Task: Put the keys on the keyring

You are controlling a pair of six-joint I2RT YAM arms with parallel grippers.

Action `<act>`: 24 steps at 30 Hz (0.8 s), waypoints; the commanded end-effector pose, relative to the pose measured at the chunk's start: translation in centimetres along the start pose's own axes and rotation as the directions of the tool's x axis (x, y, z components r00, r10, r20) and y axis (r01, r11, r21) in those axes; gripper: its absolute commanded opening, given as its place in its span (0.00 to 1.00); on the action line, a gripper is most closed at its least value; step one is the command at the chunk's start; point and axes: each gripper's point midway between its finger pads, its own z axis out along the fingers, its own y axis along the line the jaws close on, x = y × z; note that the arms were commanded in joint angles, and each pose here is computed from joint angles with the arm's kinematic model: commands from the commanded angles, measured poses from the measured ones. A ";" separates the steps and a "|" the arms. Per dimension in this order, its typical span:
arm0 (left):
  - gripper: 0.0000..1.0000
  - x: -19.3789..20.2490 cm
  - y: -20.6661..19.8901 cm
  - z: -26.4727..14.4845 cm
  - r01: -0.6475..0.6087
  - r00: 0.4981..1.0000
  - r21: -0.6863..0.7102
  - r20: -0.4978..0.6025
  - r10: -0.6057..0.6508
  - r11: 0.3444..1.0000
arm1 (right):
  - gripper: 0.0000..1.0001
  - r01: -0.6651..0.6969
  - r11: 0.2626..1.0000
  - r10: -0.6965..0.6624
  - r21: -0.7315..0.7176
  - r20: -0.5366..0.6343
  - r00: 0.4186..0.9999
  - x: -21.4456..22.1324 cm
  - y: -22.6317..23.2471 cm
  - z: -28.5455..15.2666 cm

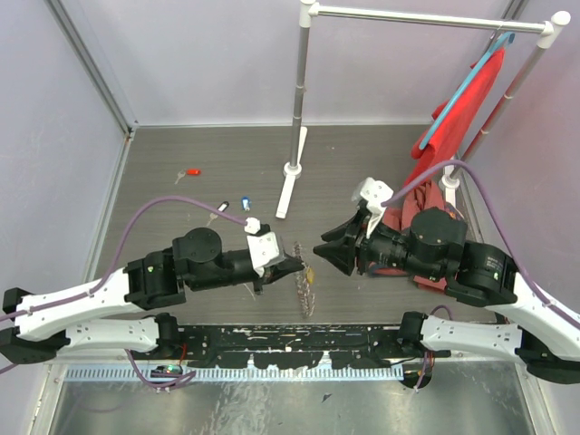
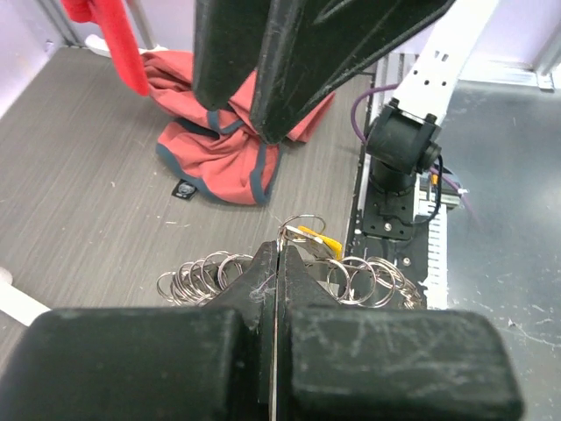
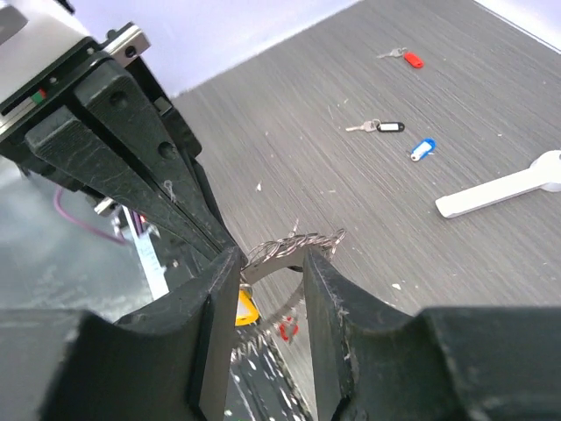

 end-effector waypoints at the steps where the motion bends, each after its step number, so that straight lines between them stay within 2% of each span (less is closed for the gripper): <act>1: 0.00 -3.5 1.6 -1.3 0.026 0.991 -0.090 0.135 -0.014 0.996 | 0.41 -0.226 0.974 0.217 0.011 0.237 0.947 -4.0 -0.2 0.2; 4: 0.00 -3.5 2.2 -1.9 0.030 0.991 -0.127 0.130 -0.013 0.991 | 0.41 -0.308 0.951 0.299 -0.004 0.261 0.918 -3.7 -0.2 0.7; 8: 0.00 -3.1 3.1 -2.5 0.031 0.994 -0.175 0.106 -0.013 0.984 | 0.42 -0.339 0.941 0.334 -0.013 0.214 0.918 -3.2 0.2 1.6; 15: 0.00 -2.7 3.8 -2.8 0.031 0.997 -0.217 0.080 -0.014 0.976 | 0.50 -0.317 0.947 0.320 -0.044 0.131 0.938 -2.7 1.4 3.2; 24: 0.00 -2.8 3.9 -2.9 0.026 0.997 -0.222 0.078 -0.008 0.975 | 0.46 -0.315 0.949 0.313 0.009 0.082 0.946 -1.6 0.8 3.9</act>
